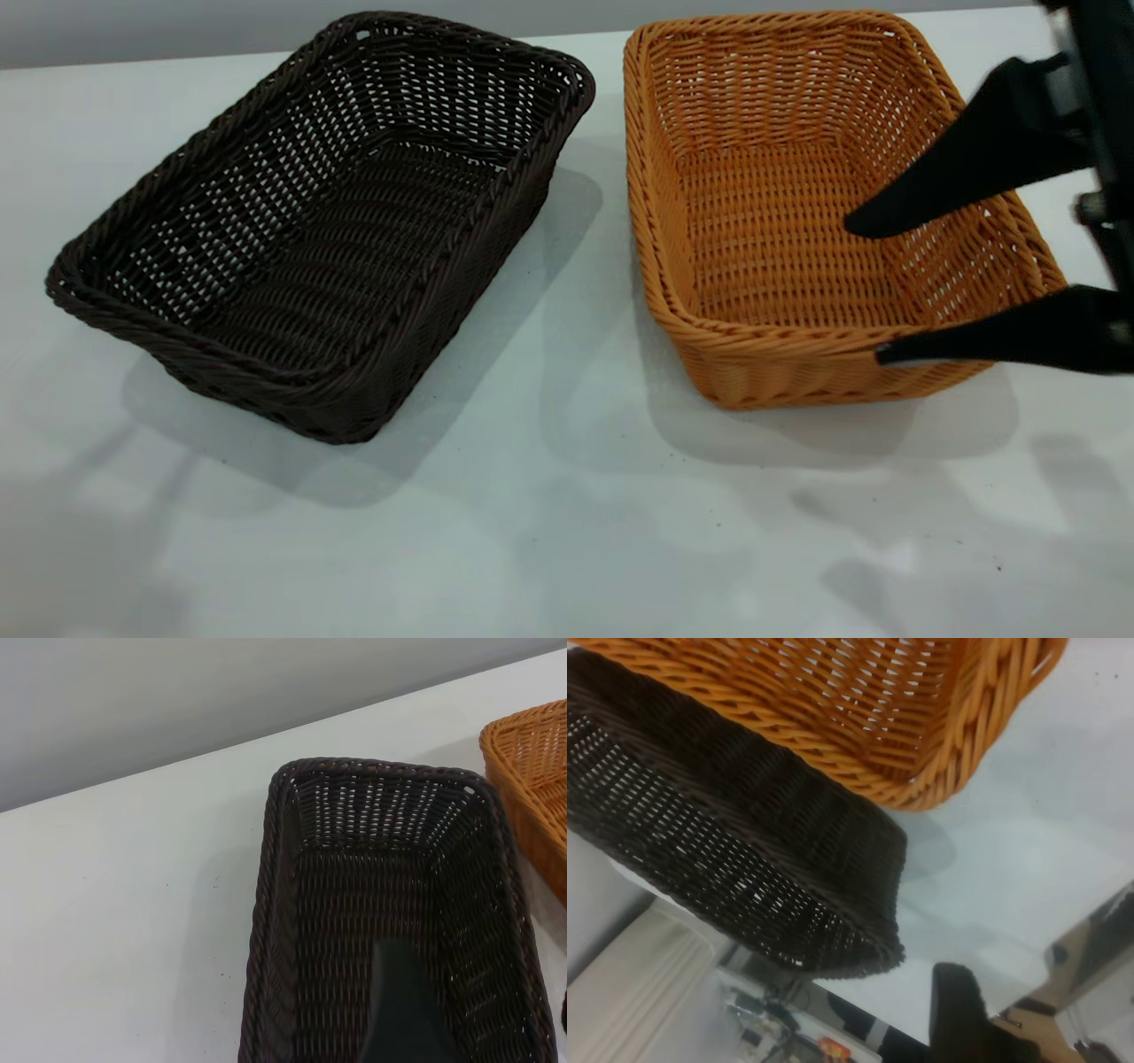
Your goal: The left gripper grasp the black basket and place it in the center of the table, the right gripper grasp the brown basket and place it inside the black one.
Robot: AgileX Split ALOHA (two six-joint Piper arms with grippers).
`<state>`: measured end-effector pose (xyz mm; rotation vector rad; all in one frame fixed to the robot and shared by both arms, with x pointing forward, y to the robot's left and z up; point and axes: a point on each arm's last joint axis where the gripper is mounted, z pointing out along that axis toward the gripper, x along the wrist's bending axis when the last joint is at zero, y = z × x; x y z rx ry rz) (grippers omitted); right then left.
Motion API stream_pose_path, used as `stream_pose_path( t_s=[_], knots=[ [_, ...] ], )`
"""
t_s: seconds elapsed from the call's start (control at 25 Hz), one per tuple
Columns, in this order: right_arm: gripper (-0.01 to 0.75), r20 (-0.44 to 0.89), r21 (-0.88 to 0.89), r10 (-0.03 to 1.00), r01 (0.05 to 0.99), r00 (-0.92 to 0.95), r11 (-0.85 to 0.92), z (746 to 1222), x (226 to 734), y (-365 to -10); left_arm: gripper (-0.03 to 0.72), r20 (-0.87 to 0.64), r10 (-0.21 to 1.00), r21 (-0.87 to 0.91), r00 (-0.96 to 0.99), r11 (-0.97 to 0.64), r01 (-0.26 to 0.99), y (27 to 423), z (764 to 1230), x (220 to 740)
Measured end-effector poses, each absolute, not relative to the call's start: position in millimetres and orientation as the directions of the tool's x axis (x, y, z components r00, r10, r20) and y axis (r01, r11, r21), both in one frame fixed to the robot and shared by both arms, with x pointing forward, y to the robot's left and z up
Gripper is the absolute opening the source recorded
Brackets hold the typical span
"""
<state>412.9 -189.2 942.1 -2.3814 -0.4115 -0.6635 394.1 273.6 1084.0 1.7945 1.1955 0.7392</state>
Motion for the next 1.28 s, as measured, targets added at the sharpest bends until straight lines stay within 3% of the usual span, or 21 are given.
stream_pose_path(
  t_s=[0.24, 0.68, 1.28],
  knots=[
    [0.413, 0.570, -0.471, 0.166, 0.485, 0.805, -0.737, 928, 432, -181, 0.372, 0.021, 0.928, 0.879, 0.373, -0.195, 0.436, 273, 1084, 394],
    [0.510, 0.546, -0.475, 0.271, 0.560, 0.793, -0.679, 902, 438, -173, 0.372, 0.016, 0.928, 0.879, 0.372, -0.190, 0.436, 273, 1084, 394],
    [0.510, 0.530, -0.419, 0.228, 0.486, 0.817, -0.767, 902, 455, -177, 0.373, -0.001, 0.928, 0.883, 0.372, -0.174, 0.436, 272, 1085, 394]
  ],
)
